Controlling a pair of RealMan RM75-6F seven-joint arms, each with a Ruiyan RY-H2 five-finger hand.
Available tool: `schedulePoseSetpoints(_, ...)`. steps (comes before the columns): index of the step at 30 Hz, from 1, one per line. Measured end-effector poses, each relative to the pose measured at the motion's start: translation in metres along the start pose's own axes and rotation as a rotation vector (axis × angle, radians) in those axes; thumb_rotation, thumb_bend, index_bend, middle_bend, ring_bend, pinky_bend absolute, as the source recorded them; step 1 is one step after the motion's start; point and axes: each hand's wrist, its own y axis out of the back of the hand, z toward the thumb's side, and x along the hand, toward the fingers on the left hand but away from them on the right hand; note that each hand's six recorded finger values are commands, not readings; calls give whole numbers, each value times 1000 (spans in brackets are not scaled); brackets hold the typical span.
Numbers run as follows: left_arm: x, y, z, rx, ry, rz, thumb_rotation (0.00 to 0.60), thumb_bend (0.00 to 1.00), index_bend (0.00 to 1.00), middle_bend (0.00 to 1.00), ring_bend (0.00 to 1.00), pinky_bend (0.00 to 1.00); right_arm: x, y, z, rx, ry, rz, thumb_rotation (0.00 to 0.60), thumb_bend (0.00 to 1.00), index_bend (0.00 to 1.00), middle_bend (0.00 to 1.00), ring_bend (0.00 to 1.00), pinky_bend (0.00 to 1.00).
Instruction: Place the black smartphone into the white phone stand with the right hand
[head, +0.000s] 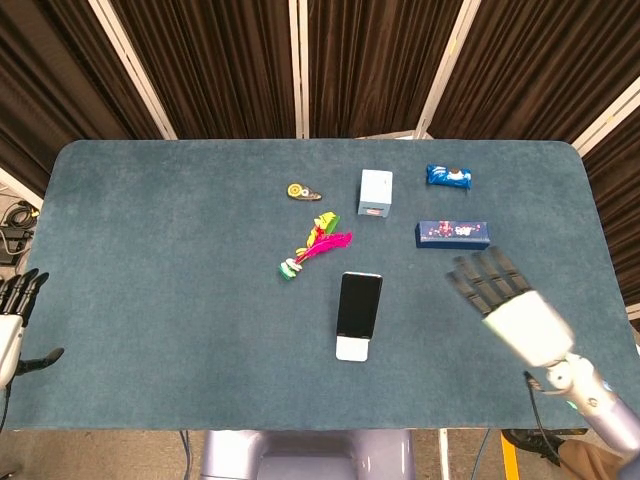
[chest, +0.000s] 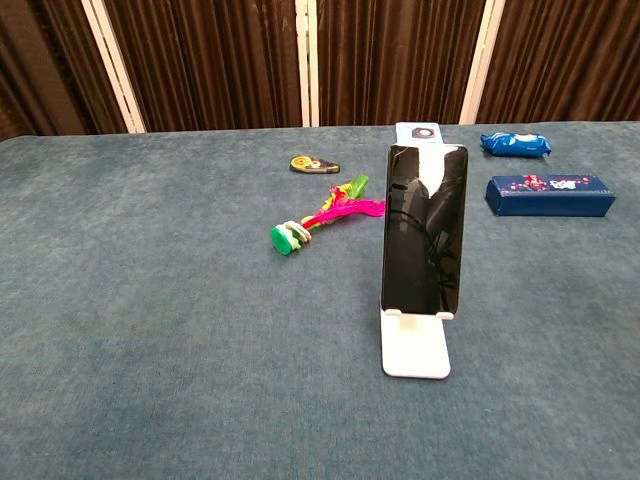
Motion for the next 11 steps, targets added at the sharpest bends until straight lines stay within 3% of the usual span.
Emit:
schedulePoseSetpoints(8, -5, 5, 3, 7, -16, 31, 600, 0, 0, 0, 0, 0, 46, 2, 10, -337, -290, 178, 600, 0, 0, 0, 0, 0)
schedulePoseSetpoints(11, -7, 6, 2, -2, -20, 34, 600, 0, 0, 0, 0, 0, 63, 3, 14, -358, -341, 218, 600, 0, 0, 0, 0, 0)
